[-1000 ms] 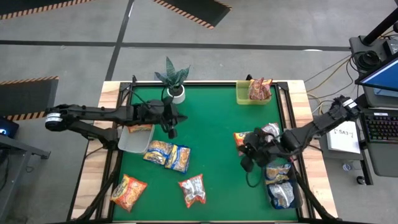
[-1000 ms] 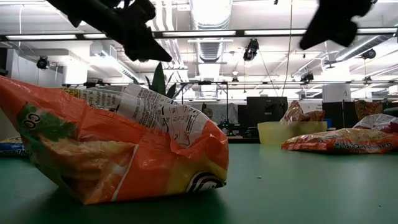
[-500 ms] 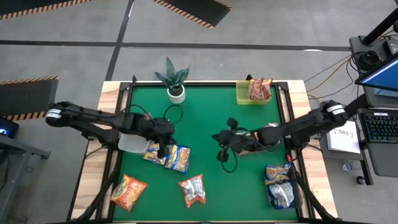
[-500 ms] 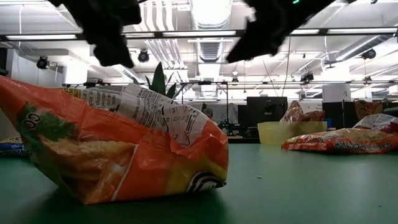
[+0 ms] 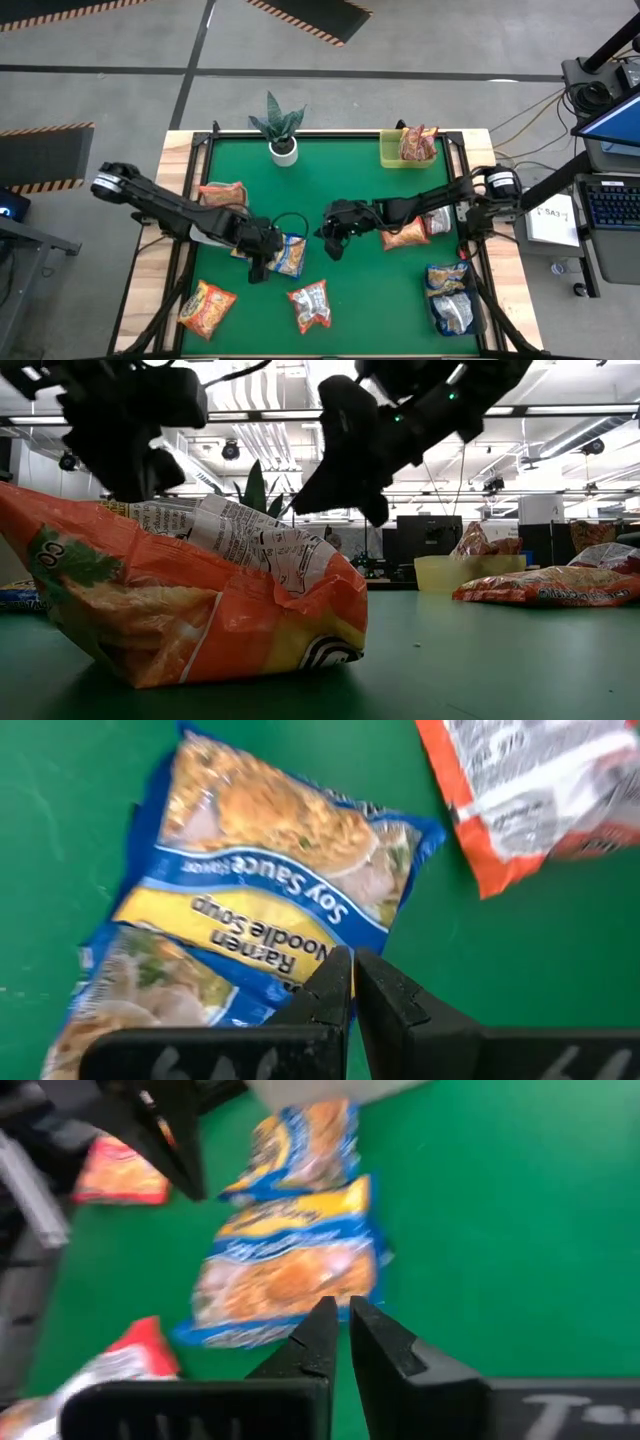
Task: Sort Maruchan noodles
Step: Put the blue noodle pack into the black bin
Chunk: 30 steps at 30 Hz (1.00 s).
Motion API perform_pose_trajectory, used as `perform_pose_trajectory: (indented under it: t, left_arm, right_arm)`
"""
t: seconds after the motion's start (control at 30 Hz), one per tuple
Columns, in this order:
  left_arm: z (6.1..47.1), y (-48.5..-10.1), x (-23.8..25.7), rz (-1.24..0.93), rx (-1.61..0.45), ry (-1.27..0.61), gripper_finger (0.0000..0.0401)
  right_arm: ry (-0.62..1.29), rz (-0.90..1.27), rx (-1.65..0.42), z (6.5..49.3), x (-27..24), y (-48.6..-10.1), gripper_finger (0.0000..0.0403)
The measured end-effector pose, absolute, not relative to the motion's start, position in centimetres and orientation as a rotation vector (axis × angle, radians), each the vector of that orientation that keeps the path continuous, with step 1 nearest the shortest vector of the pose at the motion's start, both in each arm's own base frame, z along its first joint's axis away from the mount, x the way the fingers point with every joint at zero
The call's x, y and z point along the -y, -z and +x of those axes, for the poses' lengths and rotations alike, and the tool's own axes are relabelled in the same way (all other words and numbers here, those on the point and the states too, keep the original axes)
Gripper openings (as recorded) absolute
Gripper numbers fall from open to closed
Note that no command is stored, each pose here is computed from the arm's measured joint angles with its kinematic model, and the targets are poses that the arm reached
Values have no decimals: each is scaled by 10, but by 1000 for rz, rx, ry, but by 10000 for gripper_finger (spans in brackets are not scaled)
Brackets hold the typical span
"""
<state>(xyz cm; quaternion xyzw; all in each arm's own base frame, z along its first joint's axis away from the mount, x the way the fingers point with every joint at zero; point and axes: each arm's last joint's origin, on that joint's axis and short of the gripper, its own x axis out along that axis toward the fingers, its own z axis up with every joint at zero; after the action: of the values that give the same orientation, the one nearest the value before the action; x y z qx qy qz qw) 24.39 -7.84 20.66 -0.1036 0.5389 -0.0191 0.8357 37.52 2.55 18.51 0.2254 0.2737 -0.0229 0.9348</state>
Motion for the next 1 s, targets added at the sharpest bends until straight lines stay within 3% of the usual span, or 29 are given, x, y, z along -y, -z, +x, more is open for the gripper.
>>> perform_pose_trajectory:
  t: [0.13, 0.63, 0.8, 1.0]
  left_arm:
    - [247, -194, 87, -191, -1189, 51, 0]
    - [258, -156, 92, -67, -1275, -69, 0]
    - [262, -150, 92, -53, -1270, -87, 0]
    - [265, -147, 93, -56, -1261, -85, 0]
  right_arm:
    - [41, 554, -599, 381, -20, -174, 71]
    - [110, 619, -643, 417, -8, -141, 308]
    - [43, 657, -674, 427, -7, -131, 347]
    - [-6, 677, -693, 434, -8, -125, 352]
